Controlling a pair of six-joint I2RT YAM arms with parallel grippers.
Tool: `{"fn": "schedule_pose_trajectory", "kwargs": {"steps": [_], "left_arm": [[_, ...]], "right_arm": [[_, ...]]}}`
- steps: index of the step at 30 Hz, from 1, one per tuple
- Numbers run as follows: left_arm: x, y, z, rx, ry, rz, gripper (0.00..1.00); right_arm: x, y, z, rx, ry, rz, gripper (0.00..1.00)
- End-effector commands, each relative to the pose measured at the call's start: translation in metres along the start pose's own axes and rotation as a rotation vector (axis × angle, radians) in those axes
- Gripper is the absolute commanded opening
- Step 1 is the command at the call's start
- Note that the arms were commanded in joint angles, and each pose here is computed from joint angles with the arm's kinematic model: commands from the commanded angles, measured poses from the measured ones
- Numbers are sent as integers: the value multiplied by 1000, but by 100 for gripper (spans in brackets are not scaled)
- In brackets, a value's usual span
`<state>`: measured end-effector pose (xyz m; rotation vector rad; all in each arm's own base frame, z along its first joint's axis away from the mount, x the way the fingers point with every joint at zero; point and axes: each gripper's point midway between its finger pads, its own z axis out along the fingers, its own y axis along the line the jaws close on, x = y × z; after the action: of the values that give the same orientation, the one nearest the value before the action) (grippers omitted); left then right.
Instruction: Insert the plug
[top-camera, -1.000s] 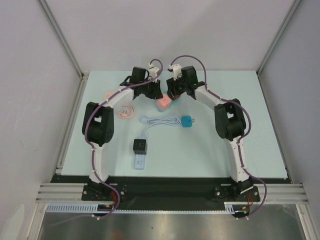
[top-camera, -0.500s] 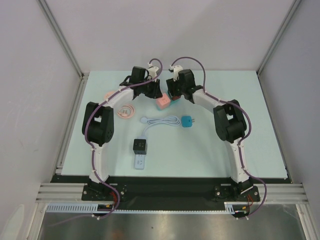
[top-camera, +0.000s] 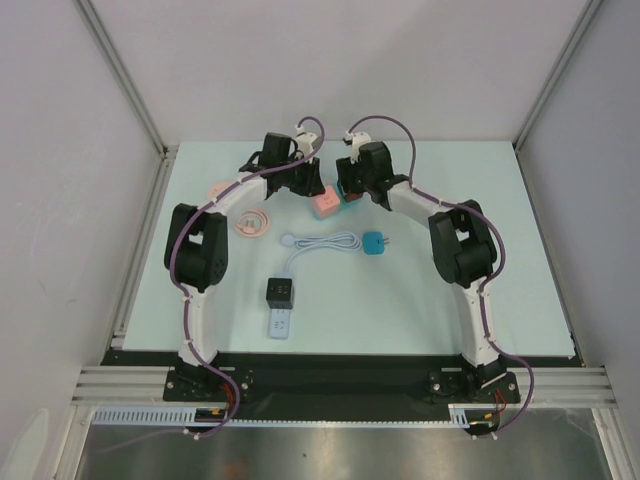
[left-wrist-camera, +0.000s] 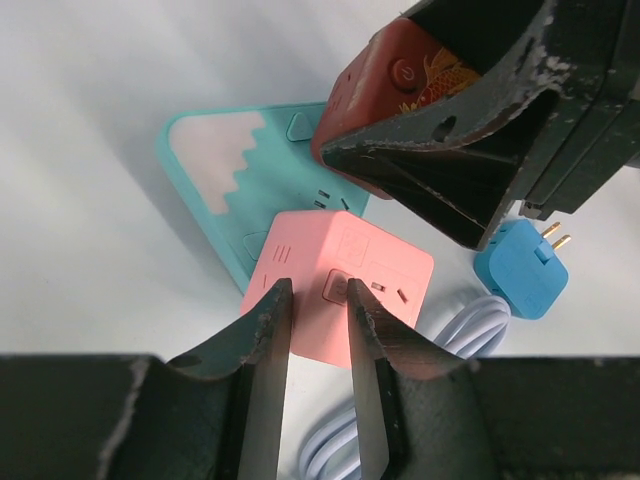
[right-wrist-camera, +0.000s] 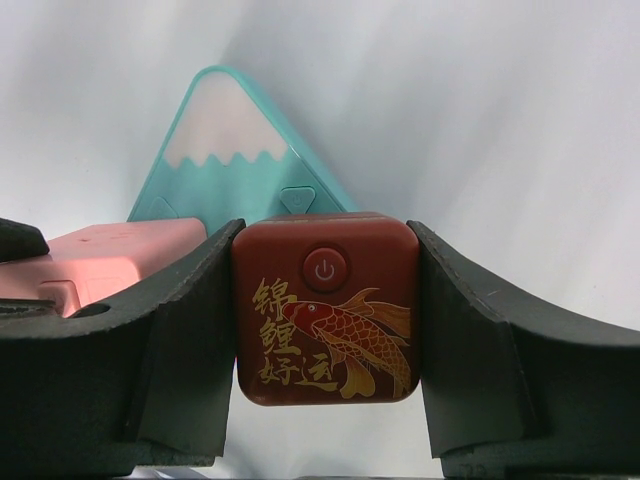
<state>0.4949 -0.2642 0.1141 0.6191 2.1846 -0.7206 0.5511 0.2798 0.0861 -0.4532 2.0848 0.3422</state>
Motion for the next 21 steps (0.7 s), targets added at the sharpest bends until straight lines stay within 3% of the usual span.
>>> {"fn": "schedule_pose_trajectory", "kwargs": {"steps": [1,20,21], "left_arm": [[14,-5,7,37,41,-38,33],[14,-12,17,100,46,-77,33],[13,-11,17,100,44,-77,33]], "right_arm": [[130,1,-11,80,361,67,0],[145,13,-15,166,338,96,0],[142,14,-15,162,331,97,11]]}}
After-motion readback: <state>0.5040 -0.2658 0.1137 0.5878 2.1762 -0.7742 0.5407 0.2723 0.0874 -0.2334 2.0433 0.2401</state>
